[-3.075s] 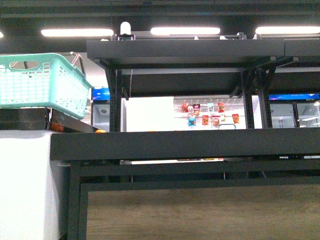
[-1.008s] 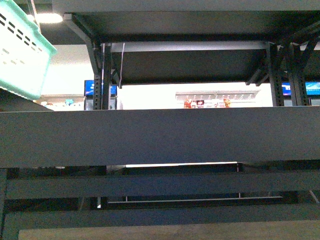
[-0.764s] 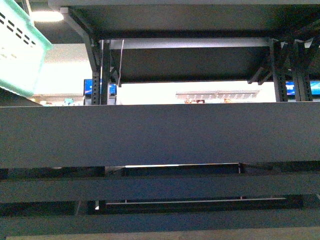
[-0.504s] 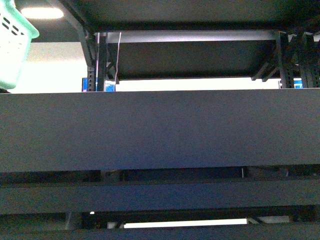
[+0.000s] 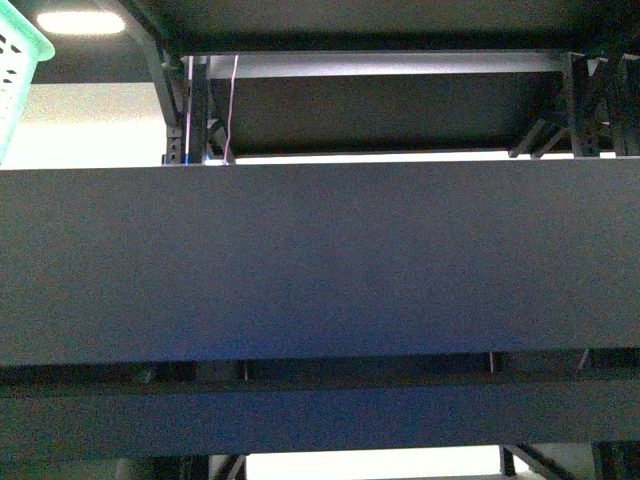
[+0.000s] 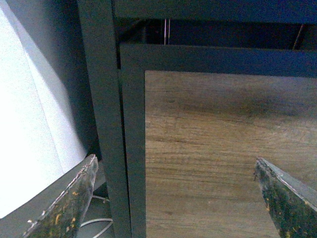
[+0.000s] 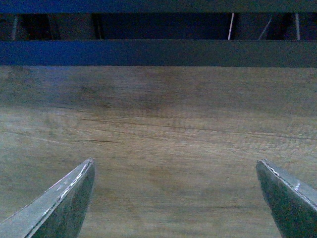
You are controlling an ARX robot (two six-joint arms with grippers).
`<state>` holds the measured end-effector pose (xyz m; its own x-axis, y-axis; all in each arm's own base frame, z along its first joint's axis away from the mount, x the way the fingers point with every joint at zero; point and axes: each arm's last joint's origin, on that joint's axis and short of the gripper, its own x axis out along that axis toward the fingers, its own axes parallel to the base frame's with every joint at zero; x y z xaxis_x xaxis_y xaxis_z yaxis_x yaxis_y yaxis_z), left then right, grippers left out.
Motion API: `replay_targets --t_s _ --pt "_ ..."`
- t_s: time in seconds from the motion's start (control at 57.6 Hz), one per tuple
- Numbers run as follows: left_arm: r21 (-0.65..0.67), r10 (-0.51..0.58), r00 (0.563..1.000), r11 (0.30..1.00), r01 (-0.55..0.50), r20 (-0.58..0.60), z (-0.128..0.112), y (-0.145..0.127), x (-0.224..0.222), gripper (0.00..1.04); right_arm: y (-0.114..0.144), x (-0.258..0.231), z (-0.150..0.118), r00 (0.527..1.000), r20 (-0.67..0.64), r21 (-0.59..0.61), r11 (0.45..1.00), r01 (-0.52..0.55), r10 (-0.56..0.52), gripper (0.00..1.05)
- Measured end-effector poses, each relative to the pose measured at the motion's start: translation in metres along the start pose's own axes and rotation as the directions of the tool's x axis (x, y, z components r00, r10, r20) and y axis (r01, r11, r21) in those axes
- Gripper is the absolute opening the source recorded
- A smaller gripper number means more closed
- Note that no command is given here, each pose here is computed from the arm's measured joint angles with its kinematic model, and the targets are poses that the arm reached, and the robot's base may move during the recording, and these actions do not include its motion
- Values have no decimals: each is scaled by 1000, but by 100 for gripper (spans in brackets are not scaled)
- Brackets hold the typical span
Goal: Pick lemon from shelf
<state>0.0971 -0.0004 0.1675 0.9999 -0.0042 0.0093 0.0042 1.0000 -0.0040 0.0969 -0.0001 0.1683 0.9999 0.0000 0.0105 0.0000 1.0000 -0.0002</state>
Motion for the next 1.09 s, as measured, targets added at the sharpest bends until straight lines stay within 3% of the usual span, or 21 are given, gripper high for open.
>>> replay_targets --t_s 1.095 --pt "0 0 1000 1000 0 0 0 0 0 97 0 0 0 1000 0 1 1000 2 -2 97"
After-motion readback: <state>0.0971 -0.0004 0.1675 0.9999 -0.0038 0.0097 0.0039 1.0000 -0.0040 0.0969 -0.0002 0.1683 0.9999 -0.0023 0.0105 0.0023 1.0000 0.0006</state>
